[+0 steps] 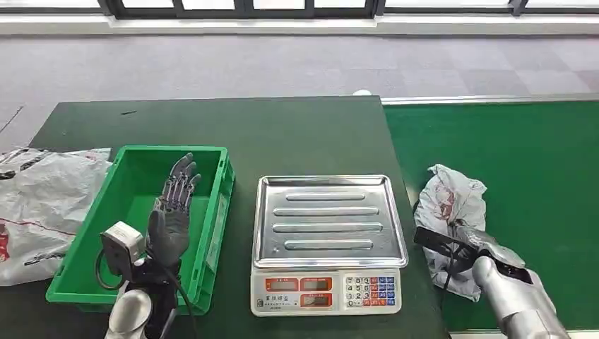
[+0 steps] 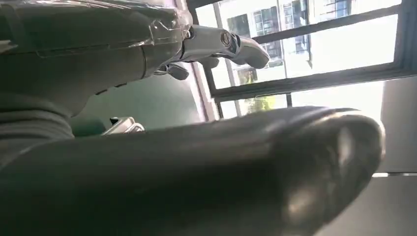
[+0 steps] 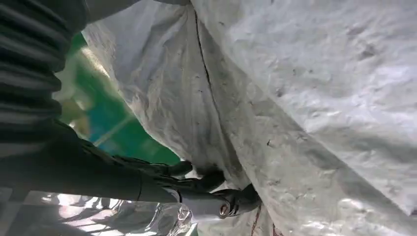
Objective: Moved the parcel from conveyor to table for the left to box.
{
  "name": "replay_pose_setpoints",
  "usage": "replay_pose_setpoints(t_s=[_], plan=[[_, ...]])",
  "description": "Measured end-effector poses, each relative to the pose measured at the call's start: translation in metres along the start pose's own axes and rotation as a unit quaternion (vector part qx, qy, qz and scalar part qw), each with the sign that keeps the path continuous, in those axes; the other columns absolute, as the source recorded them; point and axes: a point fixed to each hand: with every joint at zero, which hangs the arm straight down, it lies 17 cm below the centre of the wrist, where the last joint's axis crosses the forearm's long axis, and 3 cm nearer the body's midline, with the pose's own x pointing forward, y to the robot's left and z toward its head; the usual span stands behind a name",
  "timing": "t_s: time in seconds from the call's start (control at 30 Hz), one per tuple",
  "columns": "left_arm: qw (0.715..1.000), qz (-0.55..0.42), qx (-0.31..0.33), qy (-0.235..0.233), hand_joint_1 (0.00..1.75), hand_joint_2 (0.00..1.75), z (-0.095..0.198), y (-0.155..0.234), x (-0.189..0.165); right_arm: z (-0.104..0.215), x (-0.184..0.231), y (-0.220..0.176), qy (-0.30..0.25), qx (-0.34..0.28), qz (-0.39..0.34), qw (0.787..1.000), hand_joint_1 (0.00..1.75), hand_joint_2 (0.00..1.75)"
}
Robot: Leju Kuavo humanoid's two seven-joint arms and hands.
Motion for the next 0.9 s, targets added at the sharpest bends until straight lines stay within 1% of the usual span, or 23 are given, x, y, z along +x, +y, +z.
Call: replay_pose_setpoints(t_s=[0.17,0.2,0.27,0.43,0.9], plan=[[1.0,0.0,0.001,0.006,0.0,0.0,0.001,0.0,-0.005,-0.002,-0.002,0.005,0.004,0.015,0.005,1.0,0.0,1.75],[1.0,0.0,0.001,0.007,0.0,0.0,0.002,0.0,-0.005,-0.002,-0.002,0.005,0.004,0.017,0.005,1.0,1.75,1.75],[1.0,0.0,0.003,0.008,0.0,0.0,0.002,0.001,-0.006,-0.003,-0.001,0.005,0.002,0.013,0.008,1.0,1.75,1.75],[1.0,0.002,0.007,0.007,0.0,0.0,0.003,0.003,-0.006,-0.005,0.017,-0.002,-0.032,-0.011,0.021,0.999,1.75,1.75],[1.0,0.004,0.011,0.009,0.0,0.0,0.004,0.006,-0.008,-0.006,0.037,-0.008,-0.056,-0.02,0.051,0.997,1.75,1.75]])
